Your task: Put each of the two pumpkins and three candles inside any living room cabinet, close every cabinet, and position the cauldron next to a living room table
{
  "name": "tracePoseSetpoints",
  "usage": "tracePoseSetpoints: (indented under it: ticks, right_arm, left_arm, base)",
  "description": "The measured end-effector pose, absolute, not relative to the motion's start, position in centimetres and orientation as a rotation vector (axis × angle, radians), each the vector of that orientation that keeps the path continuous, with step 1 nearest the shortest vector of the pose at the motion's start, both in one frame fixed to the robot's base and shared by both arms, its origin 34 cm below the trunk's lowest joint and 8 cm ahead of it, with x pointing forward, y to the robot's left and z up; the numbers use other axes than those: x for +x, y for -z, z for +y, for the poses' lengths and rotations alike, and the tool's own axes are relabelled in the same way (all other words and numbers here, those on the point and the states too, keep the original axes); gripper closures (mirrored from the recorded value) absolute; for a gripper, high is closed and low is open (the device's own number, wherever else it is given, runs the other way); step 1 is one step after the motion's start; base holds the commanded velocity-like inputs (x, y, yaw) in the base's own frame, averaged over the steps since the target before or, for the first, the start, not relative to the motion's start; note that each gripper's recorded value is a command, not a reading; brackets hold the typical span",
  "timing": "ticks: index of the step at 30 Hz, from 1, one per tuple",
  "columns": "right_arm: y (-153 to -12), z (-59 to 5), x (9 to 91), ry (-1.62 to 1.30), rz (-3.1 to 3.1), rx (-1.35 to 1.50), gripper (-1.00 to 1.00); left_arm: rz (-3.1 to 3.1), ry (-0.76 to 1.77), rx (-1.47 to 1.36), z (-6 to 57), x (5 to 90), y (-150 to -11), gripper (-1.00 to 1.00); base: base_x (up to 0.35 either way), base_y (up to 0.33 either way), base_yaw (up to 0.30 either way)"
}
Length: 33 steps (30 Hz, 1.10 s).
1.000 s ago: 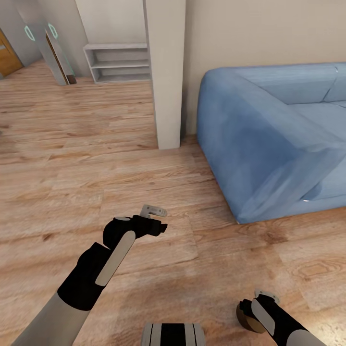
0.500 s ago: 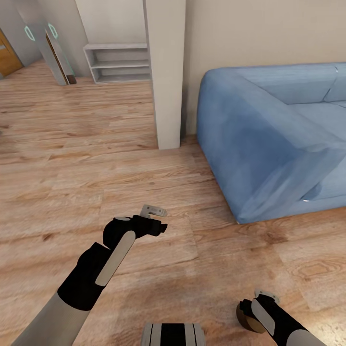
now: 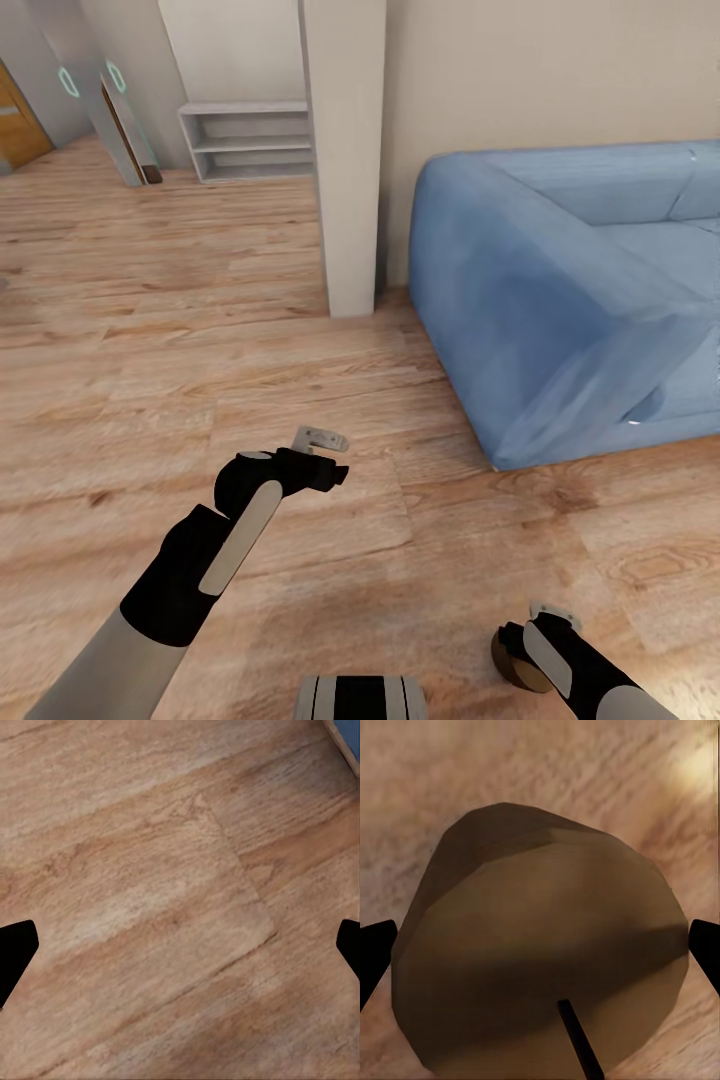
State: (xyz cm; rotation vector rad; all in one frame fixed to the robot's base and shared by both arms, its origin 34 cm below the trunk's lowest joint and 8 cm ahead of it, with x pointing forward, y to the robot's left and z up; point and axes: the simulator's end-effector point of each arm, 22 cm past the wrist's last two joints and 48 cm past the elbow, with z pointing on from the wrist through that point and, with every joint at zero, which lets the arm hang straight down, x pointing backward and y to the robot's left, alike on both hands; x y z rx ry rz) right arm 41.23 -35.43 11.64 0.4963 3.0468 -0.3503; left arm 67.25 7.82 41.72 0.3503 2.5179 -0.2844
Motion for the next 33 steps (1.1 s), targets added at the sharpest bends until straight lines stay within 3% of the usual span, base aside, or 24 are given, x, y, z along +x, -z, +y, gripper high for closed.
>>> tracePoseSetpoints:
  ticks: [10,25,33]
  right_arm:
    - [-13.1,-35.4,42.8,0.337,3.008,0.495,1.0]
    - [-15.5,-34.4,46.0,0.235,2.928,0.485,1.0]
    - [-17.5,-33.6,48.5,0.193,2.88,0.471,1.0]
  left_arm:
    - [2.479,0.268,0.345,8.0,67.6,-44.2,-1.0]
    - [2.421,0.252,0.347,8.1,67.9,-47.9,-1.0]
    - [2.39,0.245,0.35,8.1,67.9,-49.9,-1.0]
  base:
    - [-0.031,0.0,0.0]
    - [-0.312,0.0,0.0]
    - [-0.06,0.0,0.0]
